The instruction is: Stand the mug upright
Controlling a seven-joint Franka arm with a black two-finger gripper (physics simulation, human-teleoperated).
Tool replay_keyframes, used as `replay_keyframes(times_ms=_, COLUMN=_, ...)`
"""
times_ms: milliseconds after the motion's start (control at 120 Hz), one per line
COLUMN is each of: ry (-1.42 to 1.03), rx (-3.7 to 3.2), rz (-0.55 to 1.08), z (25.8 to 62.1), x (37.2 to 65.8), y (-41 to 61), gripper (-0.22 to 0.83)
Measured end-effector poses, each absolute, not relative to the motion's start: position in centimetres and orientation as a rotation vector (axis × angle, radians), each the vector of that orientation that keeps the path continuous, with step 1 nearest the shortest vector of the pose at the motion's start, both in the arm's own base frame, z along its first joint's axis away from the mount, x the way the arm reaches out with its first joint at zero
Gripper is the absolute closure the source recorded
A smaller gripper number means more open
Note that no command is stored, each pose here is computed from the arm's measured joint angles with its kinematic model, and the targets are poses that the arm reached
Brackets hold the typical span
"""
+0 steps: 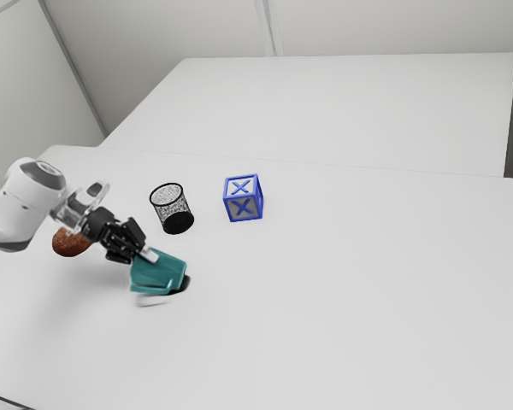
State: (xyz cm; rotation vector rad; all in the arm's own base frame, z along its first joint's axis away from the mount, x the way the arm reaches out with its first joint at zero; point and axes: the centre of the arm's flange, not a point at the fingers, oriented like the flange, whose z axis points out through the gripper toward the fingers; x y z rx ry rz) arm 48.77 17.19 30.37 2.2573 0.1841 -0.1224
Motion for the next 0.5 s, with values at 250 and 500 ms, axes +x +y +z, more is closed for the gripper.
replay_keyframes(times_ms=250, ry=0.148, rx=2.258, rz=-0.083, z=31.6, x=50.1, y=15.9, gripper=0.76)
replay_keyframes(times_ms=500, ry=-0.097, rx=2.469, rz=0.004, z=38.9, x=50.8, y=11.5, gripper=0.77)
